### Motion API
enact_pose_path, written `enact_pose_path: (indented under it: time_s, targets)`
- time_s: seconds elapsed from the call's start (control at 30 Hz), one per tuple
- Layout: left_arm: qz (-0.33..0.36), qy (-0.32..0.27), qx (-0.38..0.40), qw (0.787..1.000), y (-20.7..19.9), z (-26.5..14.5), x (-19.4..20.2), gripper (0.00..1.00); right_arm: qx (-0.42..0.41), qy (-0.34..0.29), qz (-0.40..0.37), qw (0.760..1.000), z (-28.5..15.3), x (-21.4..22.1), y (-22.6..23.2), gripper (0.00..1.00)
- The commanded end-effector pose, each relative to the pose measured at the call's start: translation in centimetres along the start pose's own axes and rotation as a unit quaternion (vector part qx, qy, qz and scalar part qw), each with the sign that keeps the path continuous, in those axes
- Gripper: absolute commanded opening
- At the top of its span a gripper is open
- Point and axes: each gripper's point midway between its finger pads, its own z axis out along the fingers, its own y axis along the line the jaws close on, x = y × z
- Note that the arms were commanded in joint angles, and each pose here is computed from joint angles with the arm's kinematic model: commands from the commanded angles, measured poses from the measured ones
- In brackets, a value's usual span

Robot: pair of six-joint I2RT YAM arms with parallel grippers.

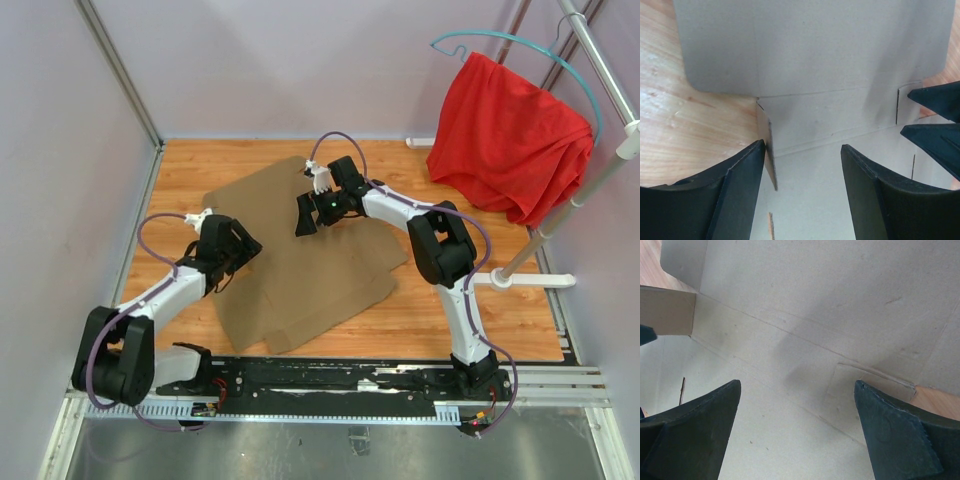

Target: Fold the paper box

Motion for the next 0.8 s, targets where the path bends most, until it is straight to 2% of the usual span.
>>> enact_pose_path:
  time_s: [0.0,0.17,0.43,0.6,0.77]
  targets:
    - [-0.002,-0.003,0.043,0.999,-3.2,1.3,-1.1,0.68,-0.004,0.048,0.041,0.998,0.9,3.7,-0.8,0.97]
    - [-0.002,0.010,0.049,0.999,-4.3,3.0,-0.4,0.67,-0.004,0.052,0.043,0.998,1.1,4.1,-1.0,0.96]
    - [0.008,0.062,0.009,0.998,-2.7,7.0,2.5,0.67,-0.005,0.058,0.043,0.997,1.1,4.4,-1.0,0.96]
    - [0.002,0.052,0.017,0.998,-2.9,6.3,2.2,0.67,0.015,0.045,0.027,0.998,-0.6,3.4,-0.6,0.96]
    - [0.003,0.025,0.031,0.999,-4.4,4.9,0.1,0.67,0.039,0.021,0.007,0.999,-4.7,1.2,0.8,0.96]
